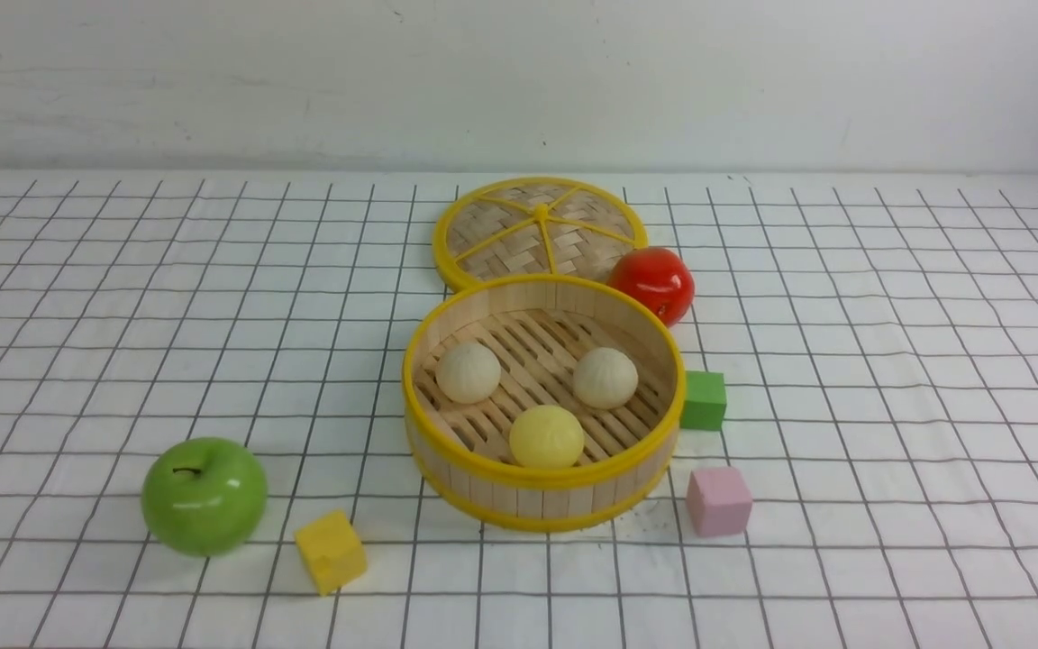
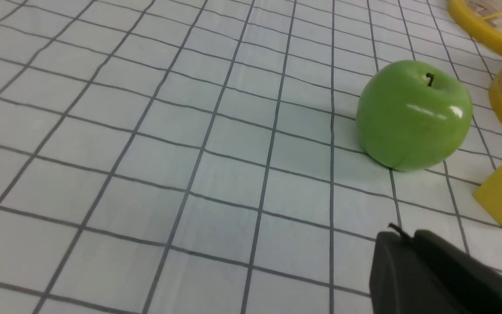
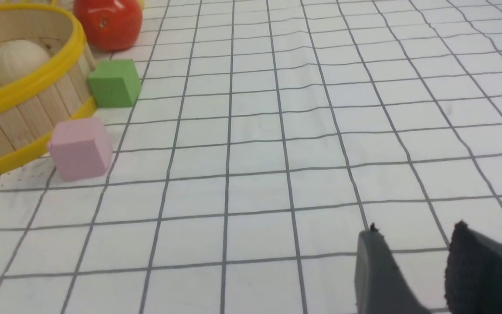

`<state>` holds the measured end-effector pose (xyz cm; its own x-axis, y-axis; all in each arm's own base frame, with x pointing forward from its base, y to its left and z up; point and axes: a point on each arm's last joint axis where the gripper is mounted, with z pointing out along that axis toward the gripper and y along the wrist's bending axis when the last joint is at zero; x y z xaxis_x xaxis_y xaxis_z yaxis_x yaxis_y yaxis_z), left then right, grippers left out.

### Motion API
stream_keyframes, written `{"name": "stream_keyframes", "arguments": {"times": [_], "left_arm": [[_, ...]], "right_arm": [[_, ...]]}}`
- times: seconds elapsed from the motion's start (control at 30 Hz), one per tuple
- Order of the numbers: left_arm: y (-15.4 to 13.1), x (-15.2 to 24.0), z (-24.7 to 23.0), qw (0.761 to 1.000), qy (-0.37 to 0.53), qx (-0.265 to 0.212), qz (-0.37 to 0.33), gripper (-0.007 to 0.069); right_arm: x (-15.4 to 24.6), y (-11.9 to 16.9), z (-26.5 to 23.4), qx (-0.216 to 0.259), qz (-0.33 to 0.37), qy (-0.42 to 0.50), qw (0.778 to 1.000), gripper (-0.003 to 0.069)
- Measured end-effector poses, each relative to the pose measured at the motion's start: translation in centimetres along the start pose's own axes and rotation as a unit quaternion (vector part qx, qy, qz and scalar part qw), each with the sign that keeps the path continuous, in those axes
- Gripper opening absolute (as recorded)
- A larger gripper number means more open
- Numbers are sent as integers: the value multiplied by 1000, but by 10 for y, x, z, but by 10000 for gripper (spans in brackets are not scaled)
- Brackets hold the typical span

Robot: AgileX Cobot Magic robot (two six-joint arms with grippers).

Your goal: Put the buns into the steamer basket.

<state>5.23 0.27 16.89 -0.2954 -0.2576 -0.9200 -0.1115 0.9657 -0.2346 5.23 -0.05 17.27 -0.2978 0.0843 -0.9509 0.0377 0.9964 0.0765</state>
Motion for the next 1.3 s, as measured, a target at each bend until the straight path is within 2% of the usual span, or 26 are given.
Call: {"name": "stream_keyframes", "arguments": {"times": [1.3], "left_arm": [[0, 0, 0, 1000, 1, 4, 1, 71]], "right_arm": [[0, 0, 0, 0, 1, 1, 1000, 239]]}}
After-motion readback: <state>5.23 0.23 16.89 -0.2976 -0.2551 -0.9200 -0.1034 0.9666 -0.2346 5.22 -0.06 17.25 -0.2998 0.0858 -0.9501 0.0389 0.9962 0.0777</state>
